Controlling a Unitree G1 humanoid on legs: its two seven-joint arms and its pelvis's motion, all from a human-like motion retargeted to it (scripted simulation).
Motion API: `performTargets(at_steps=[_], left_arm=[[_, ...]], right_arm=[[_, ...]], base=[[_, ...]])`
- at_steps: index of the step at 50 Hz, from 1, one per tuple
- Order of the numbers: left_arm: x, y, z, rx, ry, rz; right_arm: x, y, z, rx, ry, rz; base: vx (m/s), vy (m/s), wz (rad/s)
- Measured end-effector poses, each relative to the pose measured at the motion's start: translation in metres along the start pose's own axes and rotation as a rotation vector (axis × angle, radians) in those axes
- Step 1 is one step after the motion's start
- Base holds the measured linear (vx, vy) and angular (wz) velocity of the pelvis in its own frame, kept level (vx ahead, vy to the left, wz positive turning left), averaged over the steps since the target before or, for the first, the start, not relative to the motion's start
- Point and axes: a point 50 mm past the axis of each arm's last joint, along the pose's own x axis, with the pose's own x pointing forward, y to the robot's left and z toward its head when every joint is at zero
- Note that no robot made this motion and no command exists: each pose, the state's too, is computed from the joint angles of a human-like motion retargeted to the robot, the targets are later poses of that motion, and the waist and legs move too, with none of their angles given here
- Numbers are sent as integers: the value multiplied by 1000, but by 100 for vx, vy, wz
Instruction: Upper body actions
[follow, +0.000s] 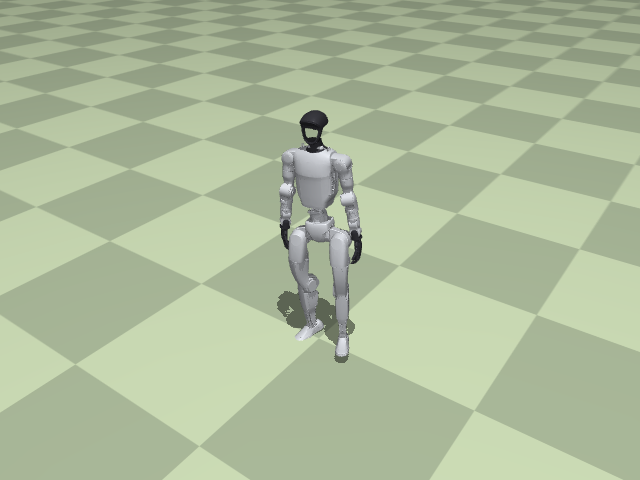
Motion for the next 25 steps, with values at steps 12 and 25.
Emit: performTargets(at_steps=[12, 25], left_arm=[[0, 1, 3, 6, -6, 3], [0, 2, 4, 16, -7, 4]], right_arm=[[0, -3, 2, -5, -6, -7], [0, -2, 2, -12, -5, -4]], base=[[0, 0, 0], [0, 0, 0]])
